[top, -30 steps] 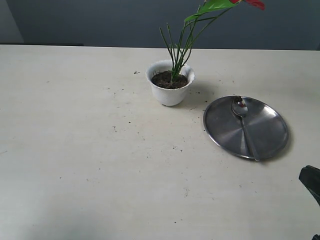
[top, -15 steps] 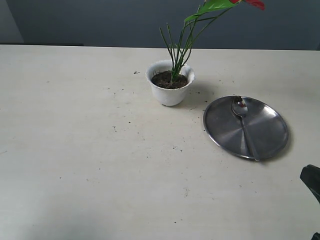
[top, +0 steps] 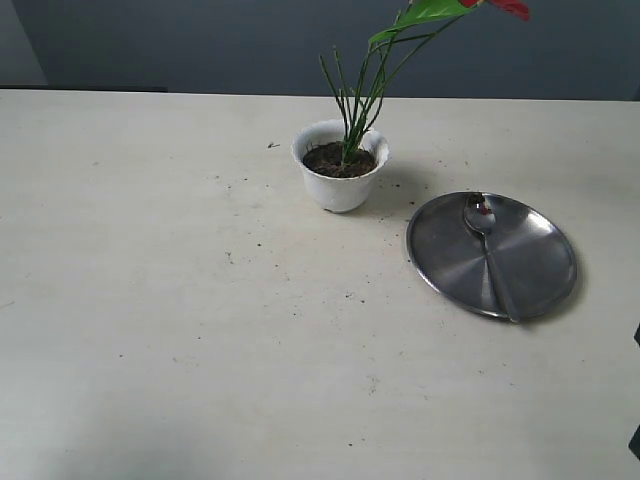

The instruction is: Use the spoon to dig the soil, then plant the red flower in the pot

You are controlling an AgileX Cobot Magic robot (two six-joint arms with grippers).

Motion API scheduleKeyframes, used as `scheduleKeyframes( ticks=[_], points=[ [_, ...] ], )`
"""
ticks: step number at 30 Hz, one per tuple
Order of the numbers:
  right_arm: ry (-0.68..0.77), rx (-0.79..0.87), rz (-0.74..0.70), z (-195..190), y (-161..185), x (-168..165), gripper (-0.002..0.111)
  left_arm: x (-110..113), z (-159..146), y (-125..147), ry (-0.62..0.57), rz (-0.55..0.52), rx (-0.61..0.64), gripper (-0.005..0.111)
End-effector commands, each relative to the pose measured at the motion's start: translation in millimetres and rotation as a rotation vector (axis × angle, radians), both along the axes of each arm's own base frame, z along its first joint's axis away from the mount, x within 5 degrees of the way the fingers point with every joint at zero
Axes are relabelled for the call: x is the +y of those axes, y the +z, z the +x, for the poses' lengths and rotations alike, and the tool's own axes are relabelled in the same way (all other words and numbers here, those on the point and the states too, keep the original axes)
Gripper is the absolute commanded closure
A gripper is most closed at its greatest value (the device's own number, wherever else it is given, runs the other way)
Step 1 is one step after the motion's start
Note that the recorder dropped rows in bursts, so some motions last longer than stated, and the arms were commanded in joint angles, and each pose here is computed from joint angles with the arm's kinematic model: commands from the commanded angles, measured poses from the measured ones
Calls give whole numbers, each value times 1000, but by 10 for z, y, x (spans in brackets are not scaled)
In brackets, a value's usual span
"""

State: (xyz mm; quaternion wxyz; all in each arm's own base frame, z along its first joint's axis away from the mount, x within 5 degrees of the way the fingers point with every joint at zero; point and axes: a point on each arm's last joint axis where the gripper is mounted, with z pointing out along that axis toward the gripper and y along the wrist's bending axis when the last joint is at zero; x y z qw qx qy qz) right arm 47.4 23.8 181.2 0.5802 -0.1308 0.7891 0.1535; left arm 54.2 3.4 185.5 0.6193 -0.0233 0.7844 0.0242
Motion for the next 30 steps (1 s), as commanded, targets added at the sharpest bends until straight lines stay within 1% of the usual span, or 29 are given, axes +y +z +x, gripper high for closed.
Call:
scheduleKeyframes(
  ticks=[1, 8, 15, 30],
  points=[
    [-114, -13, 5, 26, -2, -55, 109, 0, -1, -4, -1, 3, -10, 106],
    [-264, -13, 4, 48, -2, -132, 109, 0, -1, -4, -1, 3, -10, 106],
    [-339, -12, 3, 54, -4, -171, 109, 0, -1, -4, -1, 3, -10, 106],
    [-341, -14, 3, 55, -1, -172, 109, 0, -1, -4, -1, 3, -10, 106]
  ],
)
